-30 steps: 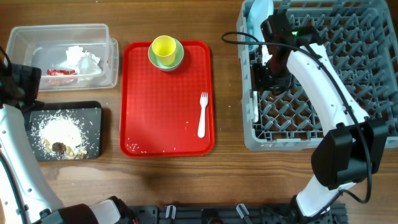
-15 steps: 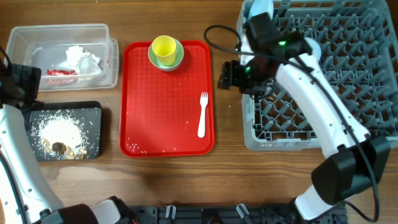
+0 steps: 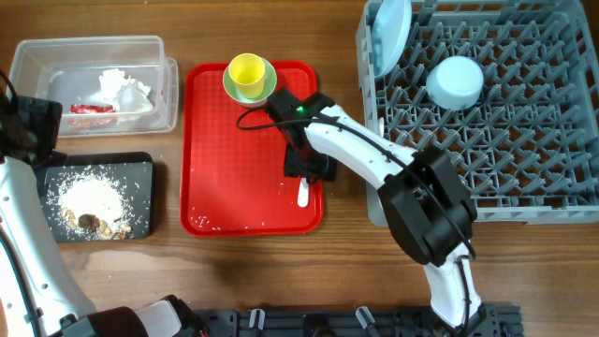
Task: Sort waste into correct bins and load items into the dishwasher rack
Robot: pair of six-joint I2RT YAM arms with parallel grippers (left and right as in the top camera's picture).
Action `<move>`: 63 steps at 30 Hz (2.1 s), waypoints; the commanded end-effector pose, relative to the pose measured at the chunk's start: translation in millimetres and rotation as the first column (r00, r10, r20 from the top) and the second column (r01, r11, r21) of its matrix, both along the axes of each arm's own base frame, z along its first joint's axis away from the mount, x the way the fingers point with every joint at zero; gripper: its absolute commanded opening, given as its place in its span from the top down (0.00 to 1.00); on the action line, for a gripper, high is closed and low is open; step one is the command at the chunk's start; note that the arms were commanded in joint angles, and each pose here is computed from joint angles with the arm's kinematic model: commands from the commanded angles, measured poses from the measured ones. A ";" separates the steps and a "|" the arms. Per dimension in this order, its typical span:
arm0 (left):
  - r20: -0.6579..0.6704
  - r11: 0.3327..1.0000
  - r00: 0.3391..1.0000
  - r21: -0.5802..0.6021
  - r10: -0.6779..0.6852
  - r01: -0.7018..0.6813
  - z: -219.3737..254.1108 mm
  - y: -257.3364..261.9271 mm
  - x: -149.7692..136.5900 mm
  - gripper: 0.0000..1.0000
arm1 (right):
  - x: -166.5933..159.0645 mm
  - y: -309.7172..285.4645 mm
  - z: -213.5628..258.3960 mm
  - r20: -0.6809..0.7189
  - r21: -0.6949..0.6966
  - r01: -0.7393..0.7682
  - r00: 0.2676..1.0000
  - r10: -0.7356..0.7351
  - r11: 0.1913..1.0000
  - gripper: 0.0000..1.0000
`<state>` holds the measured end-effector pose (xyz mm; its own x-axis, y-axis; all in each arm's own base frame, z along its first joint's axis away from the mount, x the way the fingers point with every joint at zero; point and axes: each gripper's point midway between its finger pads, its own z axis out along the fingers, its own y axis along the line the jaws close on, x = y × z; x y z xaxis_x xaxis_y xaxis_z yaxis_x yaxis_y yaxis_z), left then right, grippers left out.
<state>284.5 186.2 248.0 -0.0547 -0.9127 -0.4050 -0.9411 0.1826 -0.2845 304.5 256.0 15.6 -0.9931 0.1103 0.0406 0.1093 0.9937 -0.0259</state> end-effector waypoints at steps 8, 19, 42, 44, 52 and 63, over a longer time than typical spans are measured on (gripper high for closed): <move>-0.001 1.000 1.000 -0.001 0.018 -0.018 -0.8 2.2 -1.2 0.00 | 5.4 14.1 -4.2 0.024 0.055 -0.047 0.999 0.045 0.997 0.56; -0.001 1.000 1.000 -0.001 0.018 -0.018 -0.8 2.2 -1.2 0.00 | 2.9 12.3 -25.5 -0.001 0.022 -0.053 0.999 0.053 0.998 0.66; -0.001 1.000 1.000 -0.001 0.018 -0.018 -0.8 2.2 -1.2 0.00 | 51.5 -19.6 80.5 0.055 0.105 0.000 0.998 -0.006 0.994 0.92; -0.001 1.000 1.000 -0.001 0.018 -0.018 -0.8 2.2 -1.2 0.00 | 60.1 -45.4 103.5 0.069 0.110 0.010 0.997 -0.018 0.994 0.92; -0.001 1.000 1.000 -0.001 0.018 -0.018 -0.8 2.2 -1.2 0.00 | 54.2 -126.0 149.5 0.044 0.145 -0.014 0.999 0.007 0.989 0.89; -0.001 1.000 1.000 -0.001 0.019 -0.019 -0.8 2.2 -1.2 0.00 | 61.8 33.2 155.7 0.317 0.316 -0.373 0.908 0.274 0.872 0.24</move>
